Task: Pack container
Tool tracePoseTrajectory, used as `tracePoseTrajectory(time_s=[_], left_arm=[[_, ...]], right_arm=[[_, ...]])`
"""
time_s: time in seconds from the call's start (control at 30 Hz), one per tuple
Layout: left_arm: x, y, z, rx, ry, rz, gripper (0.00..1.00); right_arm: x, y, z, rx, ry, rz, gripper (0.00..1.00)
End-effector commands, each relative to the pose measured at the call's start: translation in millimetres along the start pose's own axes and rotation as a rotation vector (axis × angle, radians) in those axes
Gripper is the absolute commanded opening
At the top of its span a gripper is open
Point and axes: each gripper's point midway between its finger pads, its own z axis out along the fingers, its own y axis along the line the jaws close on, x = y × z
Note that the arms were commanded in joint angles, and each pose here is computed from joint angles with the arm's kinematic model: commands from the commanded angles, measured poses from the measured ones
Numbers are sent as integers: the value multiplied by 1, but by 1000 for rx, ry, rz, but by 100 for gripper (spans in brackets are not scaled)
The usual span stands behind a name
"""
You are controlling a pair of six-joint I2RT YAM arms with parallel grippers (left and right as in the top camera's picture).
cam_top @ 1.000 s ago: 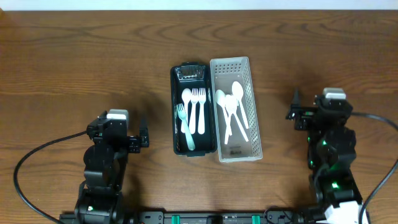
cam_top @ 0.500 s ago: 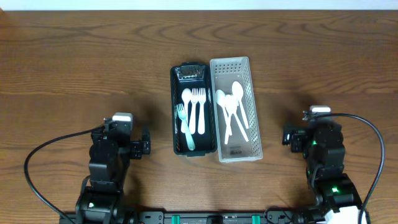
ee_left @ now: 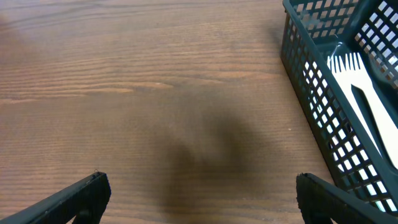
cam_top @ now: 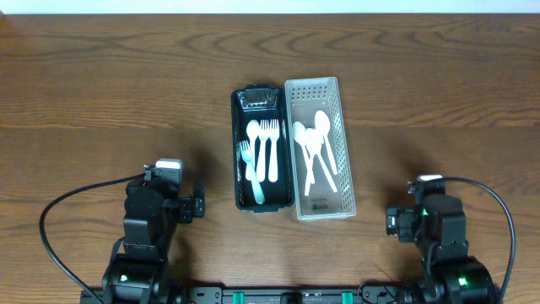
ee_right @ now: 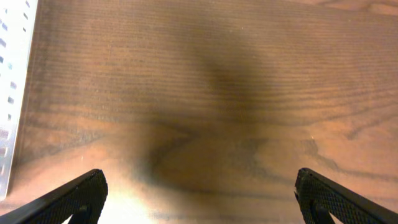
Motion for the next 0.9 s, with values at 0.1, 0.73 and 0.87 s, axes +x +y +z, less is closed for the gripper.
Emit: tracePoseTrajectory(time_s=[0.1, 0.73, 0.87], left_arm=[[1, -1, 0, 2, 5, 8, 98], [1, -1, 0, 2, 5, 8, 98], [1, -1, 0, 2, 5, 8, 98]], right_arm=[[-2, -4, -15, 6, -67, 4, 99], [-90, 5, -59, -89, -696, 87, 99], [-98, 7, -44, -82, -814, 110, 99]])
